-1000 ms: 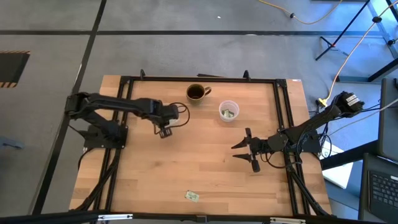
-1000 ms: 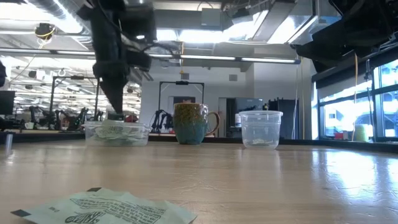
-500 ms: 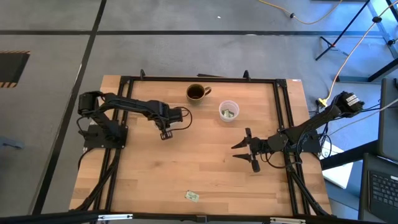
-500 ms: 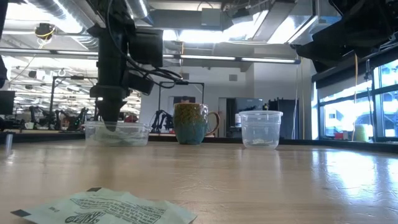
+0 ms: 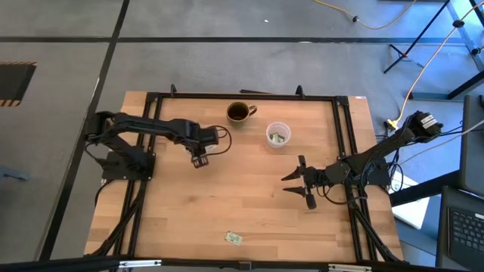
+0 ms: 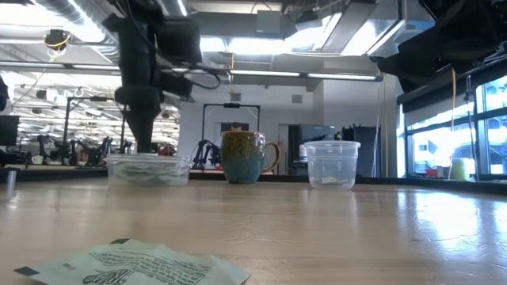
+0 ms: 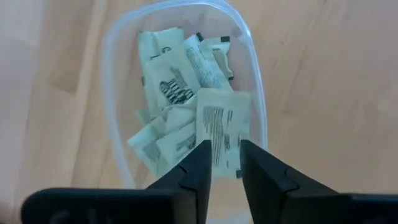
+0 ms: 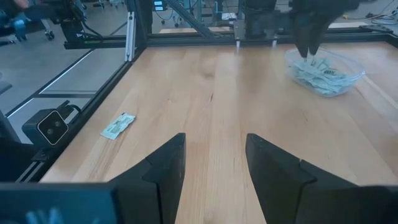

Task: Pick and place Stevia / Truvia into bins
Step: Put the light green stevia packet into the left transparent container

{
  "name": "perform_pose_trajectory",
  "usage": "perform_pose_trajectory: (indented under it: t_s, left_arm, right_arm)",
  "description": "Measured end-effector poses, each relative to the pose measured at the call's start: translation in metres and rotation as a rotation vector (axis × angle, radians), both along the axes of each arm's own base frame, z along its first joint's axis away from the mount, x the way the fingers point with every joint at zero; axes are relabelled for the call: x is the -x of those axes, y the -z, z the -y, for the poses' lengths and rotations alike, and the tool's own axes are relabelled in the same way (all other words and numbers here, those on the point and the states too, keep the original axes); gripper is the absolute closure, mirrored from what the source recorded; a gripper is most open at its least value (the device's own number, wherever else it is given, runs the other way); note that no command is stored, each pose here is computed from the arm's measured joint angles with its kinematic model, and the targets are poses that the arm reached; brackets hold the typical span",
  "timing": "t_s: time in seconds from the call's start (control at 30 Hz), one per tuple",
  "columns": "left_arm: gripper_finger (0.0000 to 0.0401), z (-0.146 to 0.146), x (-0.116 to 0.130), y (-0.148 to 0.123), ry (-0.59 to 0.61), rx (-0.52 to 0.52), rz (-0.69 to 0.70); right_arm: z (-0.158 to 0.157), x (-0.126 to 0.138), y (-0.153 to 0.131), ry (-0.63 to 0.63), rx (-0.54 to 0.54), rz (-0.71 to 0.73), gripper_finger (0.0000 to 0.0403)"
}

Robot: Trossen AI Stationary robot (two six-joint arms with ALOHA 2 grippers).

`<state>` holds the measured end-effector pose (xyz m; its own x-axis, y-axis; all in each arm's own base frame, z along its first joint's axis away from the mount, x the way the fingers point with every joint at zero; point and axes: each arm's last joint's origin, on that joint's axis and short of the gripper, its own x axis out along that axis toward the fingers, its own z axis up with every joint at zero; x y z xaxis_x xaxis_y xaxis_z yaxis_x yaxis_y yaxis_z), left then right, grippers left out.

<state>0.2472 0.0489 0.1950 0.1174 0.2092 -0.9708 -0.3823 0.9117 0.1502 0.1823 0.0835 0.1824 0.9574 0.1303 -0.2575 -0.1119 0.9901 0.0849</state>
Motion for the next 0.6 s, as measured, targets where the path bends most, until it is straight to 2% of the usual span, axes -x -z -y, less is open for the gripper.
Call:
perform_pose_trajectory:
  t_s: [0.13, 0.2, 0.27, 0.33, 0.5, 0.6]
  left_arm:
    - [0.0316, 0.006, 0.01, -0.021, -0.044, 0.024, 0.099]
    - [0.0316, 0.016, 0.01, -0.031, 0.002, 0.088, 0.183]
    - [0.0319, 0.032, 0.005, -0.038, 0.114, 0.162, 0.277]
    - [0.0322, 0.051, -0.003, -0.043, 0.258, 0.194, 0.364]
    - [0.0326, 0.112, -0.023, -0.045, 0.649, 0.193, 0.544]
    - [0.0326, 0.145, -0.035, -0.038, 0.808, 0.184, 0.635]
  right_arm:
    - [0.0, 0.0, 0.0, 0.0, 0.0, 0.0, 0.0232]
    - [0.0, 0.0, 0.0, 0.0, 0.0, -0.001, 0.0232]
    - [0.0, 0.0, 0.0, 0.0, 0.002, -0.001, 0.0232]
    - [0.0, 0.0, 0.0, 0.0, 0.003, -0.001, 0.0232]
    - [0.0, 0.0, 0.0, -0.001, 0.005, -0.003, 0.0232]
    - [0.0, 0.0, 0.0, -0.001, 0.006, -0.004, 0.0232]
